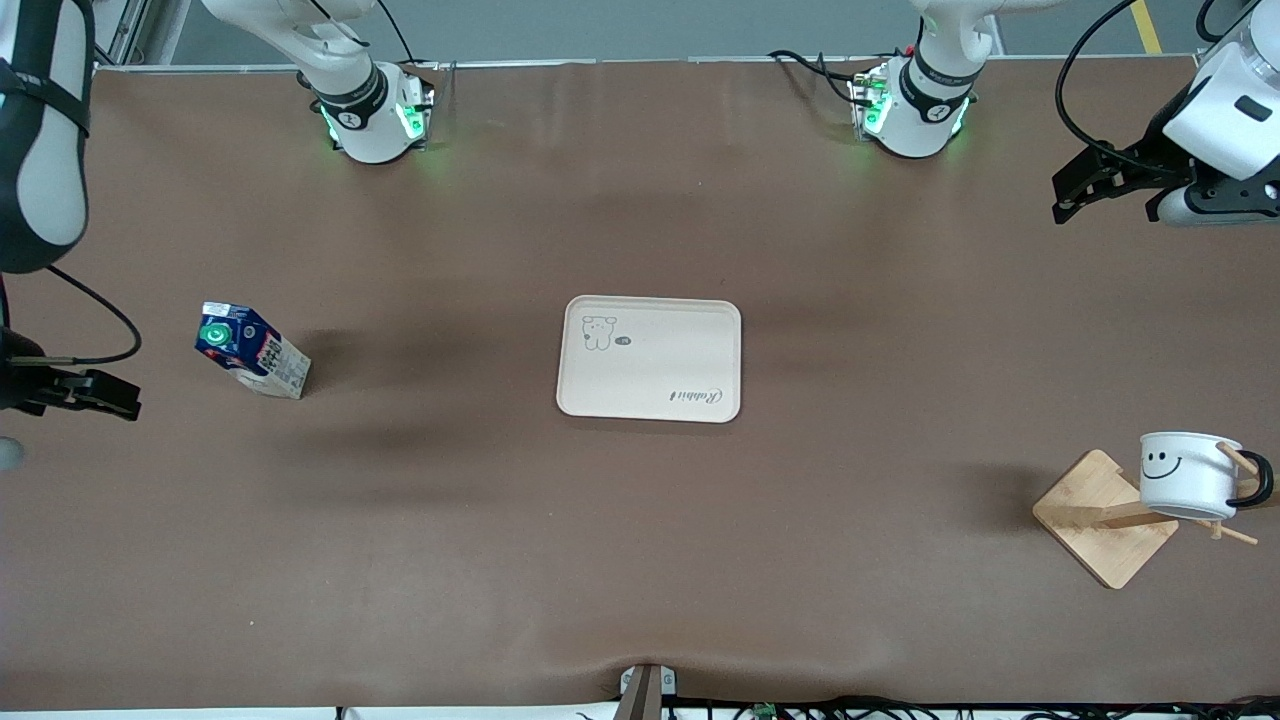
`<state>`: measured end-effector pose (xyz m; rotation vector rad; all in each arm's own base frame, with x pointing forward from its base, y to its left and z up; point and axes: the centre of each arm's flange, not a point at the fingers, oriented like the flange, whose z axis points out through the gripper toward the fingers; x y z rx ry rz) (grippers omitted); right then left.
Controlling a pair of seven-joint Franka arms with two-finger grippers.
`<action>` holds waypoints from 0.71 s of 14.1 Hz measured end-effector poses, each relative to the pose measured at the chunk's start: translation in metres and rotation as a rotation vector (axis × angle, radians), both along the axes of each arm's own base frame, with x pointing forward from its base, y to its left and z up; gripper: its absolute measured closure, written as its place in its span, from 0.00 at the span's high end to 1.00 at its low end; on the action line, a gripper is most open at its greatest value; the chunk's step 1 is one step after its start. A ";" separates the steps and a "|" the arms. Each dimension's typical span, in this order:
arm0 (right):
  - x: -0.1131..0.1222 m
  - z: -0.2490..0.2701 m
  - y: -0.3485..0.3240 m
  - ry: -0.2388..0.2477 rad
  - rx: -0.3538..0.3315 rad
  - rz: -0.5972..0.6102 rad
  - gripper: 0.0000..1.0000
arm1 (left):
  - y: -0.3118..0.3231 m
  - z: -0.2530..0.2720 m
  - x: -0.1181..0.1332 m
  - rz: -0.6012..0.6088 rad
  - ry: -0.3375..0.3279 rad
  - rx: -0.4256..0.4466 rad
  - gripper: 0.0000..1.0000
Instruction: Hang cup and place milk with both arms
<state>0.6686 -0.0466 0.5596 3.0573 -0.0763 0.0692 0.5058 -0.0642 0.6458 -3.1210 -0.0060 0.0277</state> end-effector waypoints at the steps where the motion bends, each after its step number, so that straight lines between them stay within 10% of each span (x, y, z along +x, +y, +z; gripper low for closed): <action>1: 0.000 0.003 -0.001 -0.003 0.023 -0.007 1.00 | 0.000 0.000 0.000 0.000 -0.002 0.000 1.00; 10: -0.081 0.056 -0.021 0.004 0.086 -0.044 1.00 | 0.001 0.002 0.001 0.001 -0.011 -0.001 1.00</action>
